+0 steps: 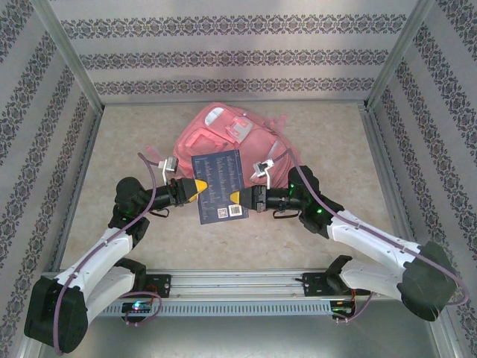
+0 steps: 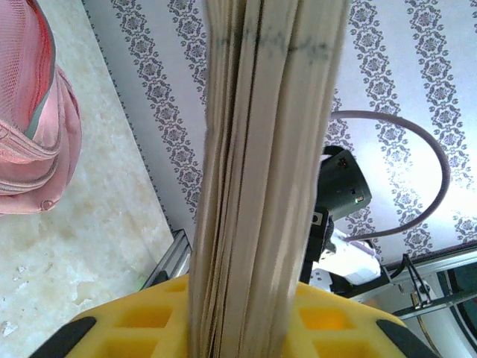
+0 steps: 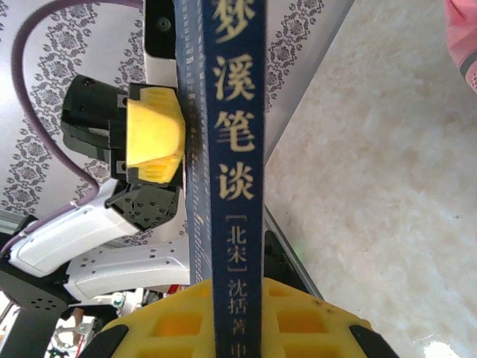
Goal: Pack the student bag
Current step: Pass the book.
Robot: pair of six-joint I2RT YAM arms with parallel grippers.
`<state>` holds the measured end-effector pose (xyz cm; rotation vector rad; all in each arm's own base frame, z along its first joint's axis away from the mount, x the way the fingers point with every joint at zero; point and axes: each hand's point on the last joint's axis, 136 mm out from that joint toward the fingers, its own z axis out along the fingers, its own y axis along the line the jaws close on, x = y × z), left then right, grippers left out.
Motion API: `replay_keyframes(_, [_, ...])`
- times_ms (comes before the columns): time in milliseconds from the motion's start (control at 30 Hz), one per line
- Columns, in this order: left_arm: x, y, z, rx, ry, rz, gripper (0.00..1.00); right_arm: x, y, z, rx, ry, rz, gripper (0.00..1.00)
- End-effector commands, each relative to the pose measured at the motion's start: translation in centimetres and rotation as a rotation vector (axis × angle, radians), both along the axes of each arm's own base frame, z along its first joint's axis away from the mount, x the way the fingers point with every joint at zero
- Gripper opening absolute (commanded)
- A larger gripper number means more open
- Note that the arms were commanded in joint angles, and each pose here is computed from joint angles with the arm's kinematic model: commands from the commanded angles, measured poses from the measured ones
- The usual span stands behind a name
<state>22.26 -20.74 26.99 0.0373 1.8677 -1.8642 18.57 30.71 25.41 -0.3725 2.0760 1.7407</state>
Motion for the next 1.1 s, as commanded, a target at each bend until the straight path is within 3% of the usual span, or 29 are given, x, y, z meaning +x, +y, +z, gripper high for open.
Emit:
replay_keyframes(0, [-0.9,-0.5,2.3,-0.015,-0.118,-0.031,0.21,0.0,-0.5,1.1,0.044,-0.032,-0.005,0.00])
replay_keyframes(267, [-1.6,-3.1,1.0,0.039,-0.125,-0.100,0.20,-0.3,-0.3,1.2,0.044,-0.037,0.034,0.00])
replay_keyframes(400, [-1.3,-3.1,0.8,0.055,-0.131,-0.082,0.00,0.4,-0.9,0.8,0.036,-0.027,-0.007,0.00])
replay_keyframes(500, [-0.9,-2.9,1.6,0.037,-0.147,-0.050,0.00,0.9,-1.6,1.0,0.038,-0.048,-0.072,0.01])
replay_keyframes(567, [-0.3,-2.6,2.4,0.010,-0.162,-0.003,0.00,1.8,-2.3,1.0,0.047,-0.052,-0.158,0.15])
replay_keyframes(633, [0.3,-2.3,3.2,-0.026,-0.168,0.045,0.00,2.7,-3.2,1.0,0.080,-0.043,-0.277,0.40])
replay_keyframes(700, [1.0,-2.1,4.0,-0.060,-0.171,0.087,0.00,3.0,-3.8,1.3,0.126,-0.057,-0.373,0.50])
replay_keyframes(767, [1.9,-1.8,4.4,-0.091,-0.161,0.145,0.00,2.7,-3.9,1.8,0.160,-0.070,-0.435,0.68])
replay_keyframes(867, [2.7,-1.4,5.2,-0.126,-0.173,0.217,0.00,2.5,-3.9,2.8,0.226,-0.083,-0.503,0.81])
replay_keyframes(1067, [3.5,-1.5,5.9,-0.183,-0.162,0.298,0.00,2.1,-3.2,4.9,0.328,-0.111,-0.531,0.88])
